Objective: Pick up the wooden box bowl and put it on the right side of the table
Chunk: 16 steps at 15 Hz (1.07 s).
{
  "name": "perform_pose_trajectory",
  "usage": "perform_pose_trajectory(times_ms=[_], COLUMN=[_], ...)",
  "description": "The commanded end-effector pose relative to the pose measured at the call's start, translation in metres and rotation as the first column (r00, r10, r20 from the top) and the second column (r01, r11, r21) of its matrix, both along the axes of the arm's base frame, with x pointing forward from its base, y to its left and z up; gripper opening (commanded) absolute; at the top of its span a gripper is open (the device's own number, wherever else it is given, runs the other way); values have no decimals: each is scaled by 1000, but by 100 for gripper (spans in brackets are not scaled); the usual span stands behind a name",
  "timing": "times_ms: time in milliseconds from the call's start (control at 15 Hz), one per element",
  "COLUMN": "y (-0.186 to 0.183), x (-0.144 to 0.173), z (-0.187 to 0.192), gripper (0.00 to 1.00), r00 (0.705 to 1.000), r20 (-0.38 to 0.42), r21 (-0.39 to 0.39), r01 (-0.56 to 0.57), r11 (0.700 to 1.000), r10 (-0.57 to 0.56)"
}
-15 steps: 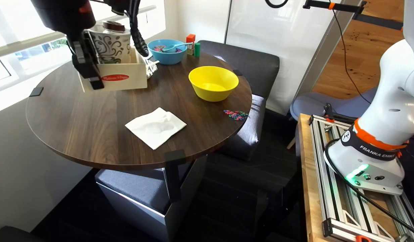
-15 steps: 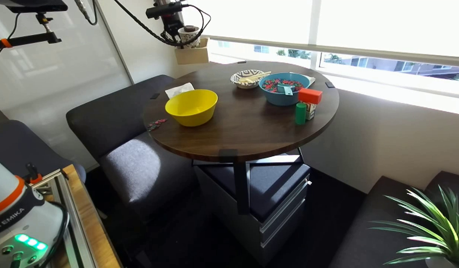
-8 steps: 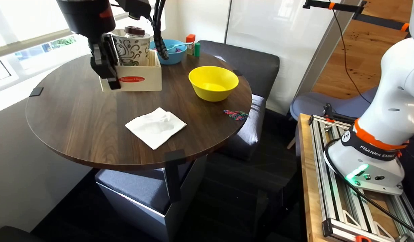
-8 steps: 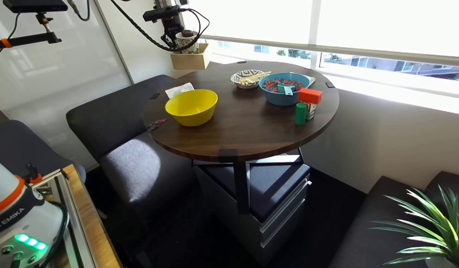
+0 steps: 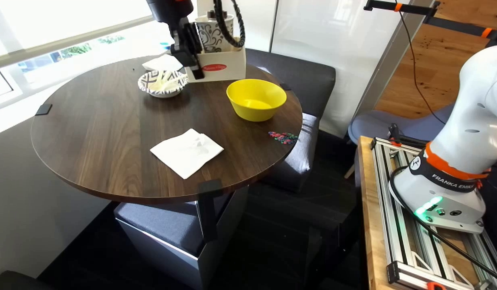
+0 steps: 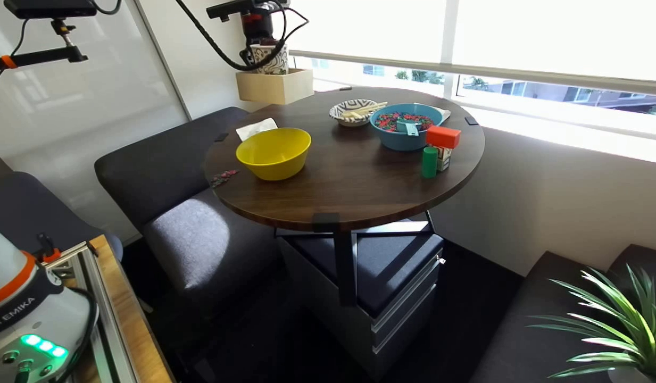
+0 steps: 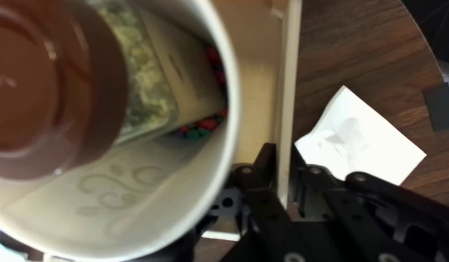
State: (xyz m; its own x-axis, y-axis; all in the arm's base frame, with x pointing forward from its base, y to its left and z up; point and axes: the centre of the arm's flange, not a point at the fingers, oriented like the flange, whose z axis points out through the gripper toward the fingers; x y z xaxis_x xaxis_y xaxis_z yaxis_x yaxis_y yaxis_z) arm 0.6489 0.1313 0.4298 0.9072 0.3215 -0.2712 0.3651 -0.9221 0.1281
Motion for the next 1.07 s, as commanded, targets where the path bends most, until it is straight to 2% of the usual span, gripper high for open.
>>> perform_pose_trajectory(times_ms=[0,200,467,533,600,667,733,867,1000], y=[-69,-121,-146,-152,-155,-155,-140,-137,-151], x=[-39,-62,-100,-45,-51,-50,-41,-32,-28], z=[-5,-23,-25,-32,-33,-32,-27,-29,-28], gripper=[3,3,3,3,11,11,3,3,3], r00=[984,942,848,893,888,888,895,914,930], r20=[16,78,166,113,117,118,149,156,139], r21=[89,120,113,106,106,106,95,19,-83], r01=[175,317,490,424,434,433,411,376,354], r11=[981,941,864,899,895,895,907,926,932], r10=[-177,-327,-503,-435,-445,-444,-421,-374,-341])
